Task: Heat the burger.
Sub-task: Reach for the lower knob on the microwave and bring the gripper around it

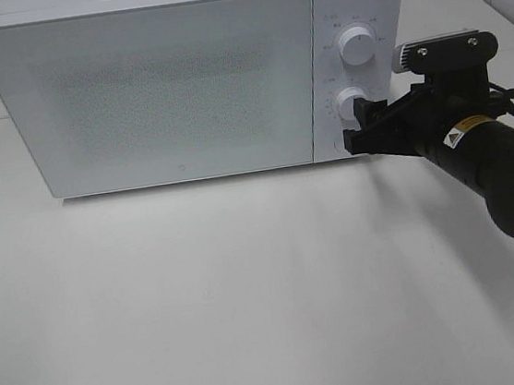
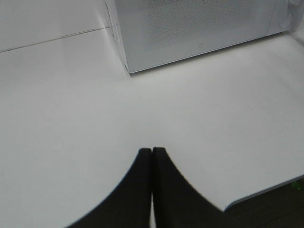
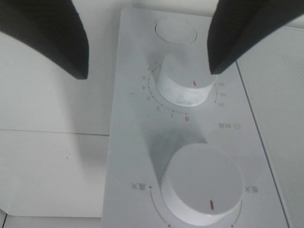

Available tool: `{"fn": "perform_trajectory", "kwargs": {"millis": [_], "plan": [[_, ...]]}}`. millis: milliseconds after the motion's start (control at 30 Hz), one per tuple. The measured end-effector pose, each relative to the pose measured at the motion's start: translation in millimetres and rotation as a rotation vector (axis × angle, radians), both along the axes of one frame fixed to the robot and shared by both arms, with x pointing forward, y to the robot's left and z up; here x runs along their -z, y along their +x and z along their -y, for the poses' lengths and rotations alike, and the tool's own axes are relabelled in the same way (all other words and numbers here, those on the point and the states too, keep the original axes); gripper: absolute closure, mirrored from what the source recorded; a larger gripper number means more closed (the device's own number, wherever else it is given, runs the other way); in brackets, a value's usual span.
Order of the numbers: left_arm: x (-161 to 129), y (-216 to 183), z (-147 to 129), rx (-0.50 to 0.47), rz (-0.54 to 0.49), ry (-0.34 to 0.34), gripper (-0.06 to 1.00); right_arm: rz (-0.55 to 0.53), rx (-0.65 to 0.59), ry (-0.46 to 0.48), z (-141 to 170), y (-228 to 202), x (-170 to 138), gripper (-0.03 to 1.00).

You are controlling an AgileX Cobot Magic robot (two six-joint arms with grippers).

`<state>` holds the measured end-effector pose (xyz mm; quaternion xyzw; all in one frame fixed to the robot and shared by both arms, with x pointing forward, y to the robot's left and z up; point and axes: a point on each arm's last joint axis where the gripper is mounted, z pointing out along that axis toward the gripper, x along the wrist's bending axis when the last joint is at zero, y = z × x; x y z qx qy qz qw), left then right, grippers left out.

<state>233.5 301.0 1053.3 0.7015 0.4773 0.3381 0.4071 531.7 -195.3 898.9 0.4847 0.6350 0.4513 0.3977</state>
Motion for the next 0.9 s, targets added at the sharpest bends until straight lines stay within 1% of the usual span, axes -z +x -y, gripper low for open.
{"fn": "perform_trajectory", "kwargs": {"millis": [233,367,467,500,600,667,767,900], "plan": [[0,0,0,0.000,0.000,0.000,0.94,-0.012,-0.010,-0.010,-1,0,6,0.29],[0,0,0,0.000,0.000,0.000,0.94,0.001,-0.046,-0.009,-11,-3,5,0.29],[0,0,0,0.000,0.000,0.000,0.94,0.011,-0.038,0.004,-15,-1,2,0.29],[0,0,0,0.000,0.000,0.000,0.94,0.019,-0.012,0.018,-15,2,0,0.29],[0,0,0,0.000,0.000,0.000,0.94,0.032,0.017,0.032,-15,7,-3,0.29],[0,0,0,0.000,0.000,0.000,0.94,0.038,0.014,0.034,-16,8,-4,0.29],[0,0,0,0.000,0.000,0.000,0.94,0.058,-0.025,0.028,-21,12,-8,0.29],[0,0,0,0.000,0.000,0.000,0.94,0.061,-0.025,0.030,-21,13,-9,0.29]]}}
